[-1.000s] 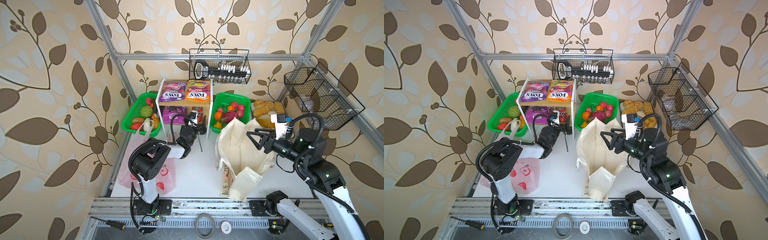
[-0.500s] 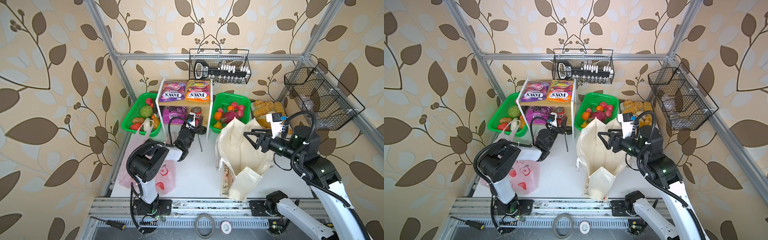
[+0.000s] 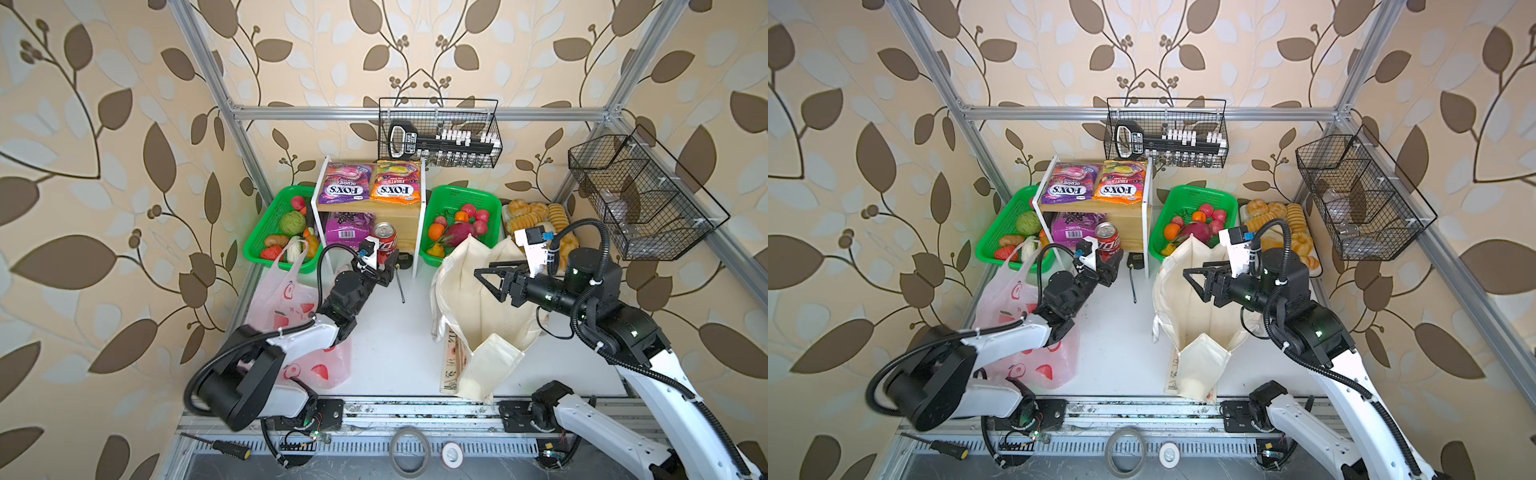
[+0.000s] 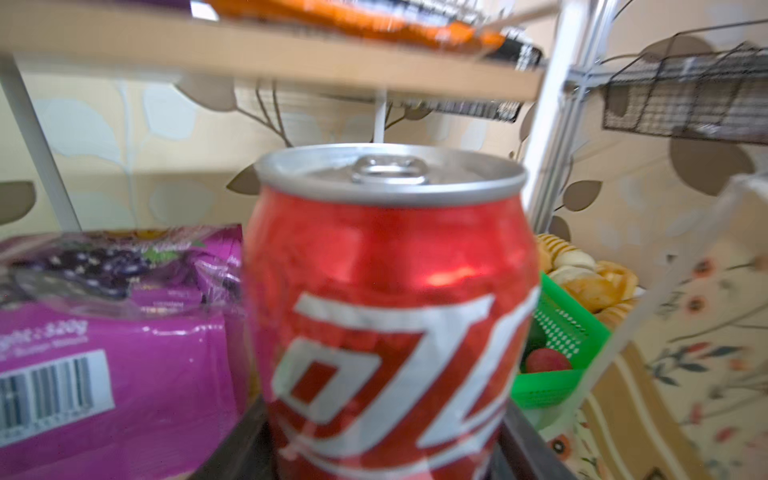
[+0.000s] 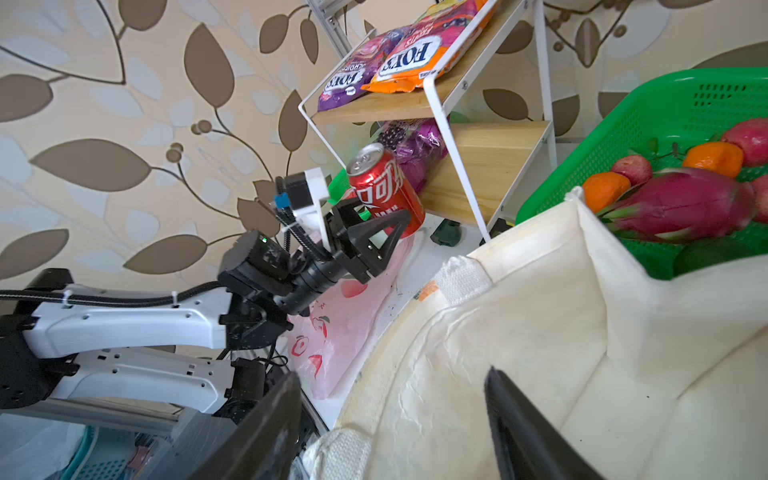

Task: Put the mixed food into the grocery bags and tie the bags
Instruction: 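Close the left gripper on the red cola can and lift it off the shelf, then carry the can toward the right gripper while the right gripper grasps its bottom, then open the left gripper while the right gripper carries the can over the tote, then lower the can into the tote with the right gripper while the left steadies it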

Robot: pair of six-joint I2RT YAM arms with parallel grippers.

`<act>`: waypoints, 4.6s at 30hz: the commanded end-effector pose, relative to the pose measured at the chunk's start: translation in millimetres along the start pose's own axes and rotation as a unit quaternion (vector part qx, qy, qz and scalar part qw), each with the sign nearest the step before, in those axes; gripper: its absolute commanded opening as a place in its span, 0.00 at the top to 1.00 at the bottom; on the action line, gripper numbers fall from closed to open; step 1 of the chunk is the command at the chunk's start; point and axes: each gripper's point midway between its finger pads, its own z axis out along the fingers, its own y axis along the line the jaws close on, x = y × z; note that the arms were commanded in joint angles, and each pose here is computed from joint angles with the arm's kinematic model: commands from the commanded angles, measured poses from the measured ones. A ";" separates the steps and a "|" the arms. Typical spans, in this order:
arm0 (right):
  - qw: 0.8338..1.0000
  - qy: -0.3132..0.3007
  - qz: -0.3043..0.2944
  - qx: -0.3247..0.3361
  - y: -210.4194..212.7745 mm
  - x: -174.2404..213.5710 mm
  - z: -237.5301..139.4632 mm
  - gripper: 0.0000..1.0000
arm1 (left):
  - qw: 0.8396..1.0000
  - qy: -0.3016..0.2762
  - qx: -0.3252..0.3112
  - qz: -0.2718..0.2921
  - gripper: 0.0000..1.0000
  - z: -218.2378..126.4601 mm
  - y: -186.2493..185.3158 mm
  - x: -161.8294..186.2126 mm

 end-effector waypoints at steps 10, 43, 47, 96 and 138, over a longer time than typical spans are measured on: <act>0.983 0.050 -0.175 0.009 51.2 -14.4 12.2 0.27 | 0.956 0.058 0.287 0.032 0.67 -68.5 -118.2 -101.3; 0.965 0.205 -0.152 -0.051 79.2 33.2 68.1 0.29 | 0.916 0.058 0.374 0.133 0.68 -89.4 -168.8 -113.7; 0.964 0.212 -0.152 -0.046 75.3 38.0 67.9 0.27 | 0.916 0.061 0.375 0.132 0.68 -90.1 -169.0 -112.7; 0.970 0.185 -0.156 -0.029 72.3 29.9 47.9 0.60 | 0.927 0.050 0.354 0.111 0.33 -94.7 -167.7 -120.1; 0.952 0.056 -0.111 0.279 -106.4 74.9 64.2 0.67 | 0.882 0.372 0.200 -0.207 0.51 -29.9 -193.2 -20.4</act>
